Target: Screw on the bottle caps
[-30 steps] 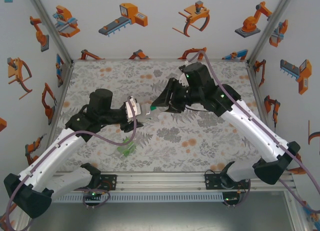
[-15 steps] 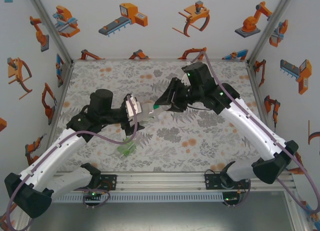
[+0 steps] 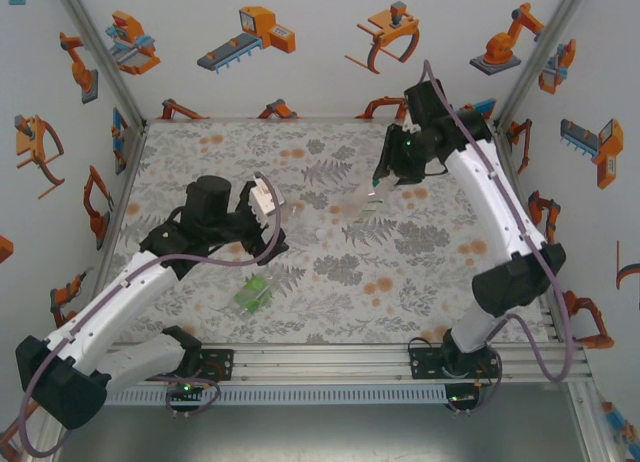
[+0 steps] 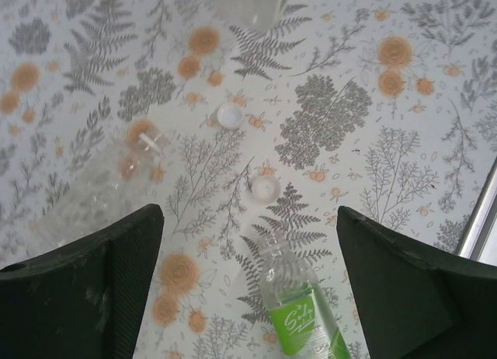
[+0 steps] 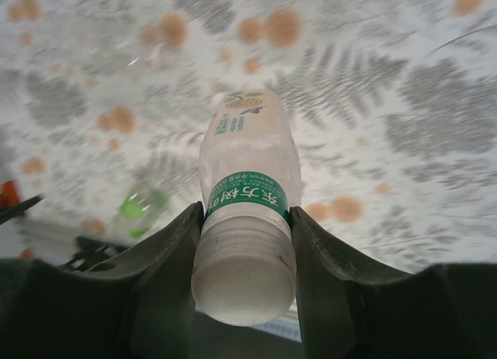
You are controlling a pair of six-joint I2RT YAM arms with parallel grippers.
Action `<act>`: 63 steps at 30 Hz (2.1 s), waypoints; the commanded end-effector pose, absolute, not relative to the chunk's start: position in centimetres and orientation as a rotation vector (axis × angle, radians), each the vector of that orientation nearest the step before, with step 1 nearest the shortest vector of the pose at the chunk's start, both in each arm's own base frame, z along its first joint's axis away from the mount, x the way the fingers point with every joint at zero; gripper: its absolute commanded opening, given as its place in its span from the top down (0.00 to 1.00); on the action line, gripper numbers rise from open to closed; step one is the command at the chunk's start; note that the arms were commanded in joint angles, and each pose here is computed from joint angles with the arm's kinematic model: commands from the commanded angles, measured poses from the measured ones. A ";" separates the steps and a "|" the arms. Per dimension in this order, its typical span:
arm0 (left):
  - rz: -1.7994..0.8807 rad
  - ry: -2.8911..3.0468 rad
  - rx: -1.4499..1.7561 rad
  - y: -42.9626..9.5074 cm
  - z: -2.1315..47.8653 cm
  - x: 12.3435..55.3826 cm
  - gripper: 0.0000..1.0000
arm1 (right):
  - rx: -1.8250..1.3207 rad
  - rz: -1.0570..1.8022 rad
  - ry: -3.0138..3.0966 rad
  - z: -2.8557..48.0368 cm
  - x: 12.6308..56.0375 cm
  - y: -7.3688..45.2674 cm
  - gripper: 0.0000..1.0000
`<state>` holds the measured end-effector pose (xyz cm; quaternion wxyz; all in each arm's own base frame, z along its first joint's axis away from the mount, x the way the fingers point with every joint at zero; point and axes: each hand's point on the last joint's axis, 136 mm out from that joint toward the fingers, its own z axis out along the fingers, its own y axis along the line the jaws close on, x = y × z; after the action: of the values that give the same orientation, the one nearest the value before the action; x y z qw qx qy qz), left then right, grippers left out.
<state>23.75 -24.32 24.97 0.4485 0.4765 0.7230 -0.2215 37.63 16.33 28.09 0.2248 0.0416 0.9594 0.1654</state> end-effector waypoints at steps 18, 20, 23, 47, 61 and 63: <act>-0.512 1.976 0.931 -20.5 24.7 23.5 0.17 | -0.048 -0.065 2.568 22.0 53.9 7.9 0.89; -0.516 1.977 0.924 -20.4 24.7 23.5 0.17 | -0.042 -0.038 2.586 21.4 53.8 7.8 0.86; -0.523 1.979 0.920 -20.4 24.8 23.4 0.17 | -0.037 -0.017 2.618 20.4 53.5 7.6 0.80; -0.514 2.001 0.791 -19.6 25.5 24.8 0.17 | -0.070 -0.039 2.402 31.6 51.1 6.8 0.41; -0.471 2.115 0.474 -16.2 25.1 27.6 0.18 | -0.744 0.446 2.192 31.3 42.2 25.0 0.39; -0.472 2.122 0.447 -15.8 25.0 27.6 0.18 | -0.868 0.537 2.115 30.1 40.8 28.3 0.36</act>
<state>27.32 -16.43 24.31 0.4343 0.2134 0.8552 -0.1858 41.48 23.64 30.17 0.3583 -0.2664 0.8834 0.1425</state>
